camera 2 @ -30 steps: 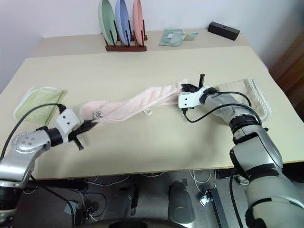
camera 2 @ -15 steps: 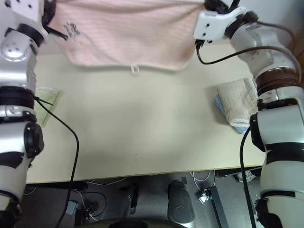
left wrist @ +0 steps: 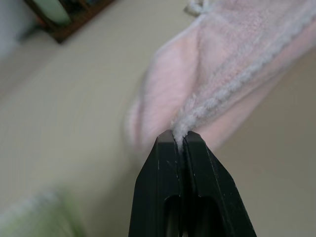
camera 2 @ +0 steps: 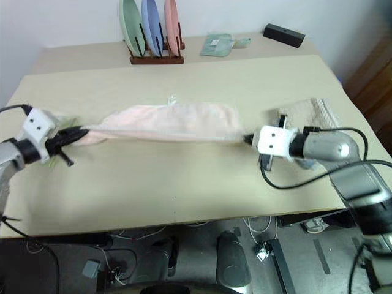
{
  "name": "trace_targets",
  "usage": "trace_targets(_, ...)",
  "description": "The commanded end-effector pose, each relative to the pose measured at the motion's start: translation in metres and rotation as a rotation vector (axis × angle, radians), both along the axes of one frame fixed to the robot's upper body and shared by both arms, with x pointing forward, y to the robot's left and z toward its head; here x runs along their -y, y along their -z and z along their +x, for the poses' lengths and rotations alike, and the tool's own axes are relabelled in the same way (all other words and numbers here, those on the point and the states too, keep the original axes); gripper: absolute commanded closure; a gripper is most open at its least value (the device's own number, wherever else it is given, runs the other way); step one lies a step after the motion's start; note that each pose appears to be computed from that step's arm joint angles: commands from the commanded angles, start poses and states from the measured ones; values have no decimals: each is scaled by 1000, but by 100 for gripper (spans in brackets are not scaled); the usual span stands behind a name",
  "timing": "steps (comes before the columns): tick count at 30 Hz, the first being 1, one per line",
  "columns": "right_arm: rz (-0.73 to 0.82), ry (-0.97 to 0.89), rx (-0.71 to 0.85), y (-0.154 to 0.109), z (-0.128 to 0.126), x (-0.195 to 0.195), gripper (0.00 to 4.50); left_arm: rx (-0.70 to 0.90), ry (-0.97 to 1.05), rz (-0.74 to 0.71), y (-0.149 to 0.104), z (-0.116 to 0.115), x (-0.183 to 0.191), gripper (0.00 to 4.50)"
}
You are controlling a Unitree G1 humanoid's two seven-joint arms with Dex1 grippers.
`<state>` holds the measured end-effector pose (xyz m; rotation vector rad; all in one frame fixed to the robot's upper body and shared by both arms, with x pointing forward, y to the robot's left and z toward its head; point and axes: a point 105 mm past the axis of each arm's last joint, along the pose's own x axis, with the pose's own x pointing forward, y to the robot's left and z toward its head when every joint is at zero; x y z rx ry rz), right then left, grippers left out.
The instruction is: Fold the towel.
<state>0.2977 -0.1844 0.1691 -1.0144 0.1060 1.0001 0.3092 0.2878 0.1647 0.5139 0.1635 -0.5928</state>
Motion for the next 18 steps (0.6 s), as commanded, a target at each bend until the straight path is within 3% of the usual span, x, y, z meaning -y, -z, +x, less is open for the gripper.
trace_targets(1,-55,27,-113,-15,-28,17,449,-149,115,41,4,-42,9,450)
trace_targets(4,-51,46,-186,-17,-39,21,449,-237,127,22,11,-56,13,450)
trace_targets(7,-62,59,-148,-19,-33,23,449,-221,113,24,10,-51,14,450)
trace_targets(12,-59,75,-40,-21,-4,23,449,-132,60,19,8,-21,12,450)
trace_targets(18,-86,100,74,-17,51,23,449,-67,-9,29,12,24,8,450)
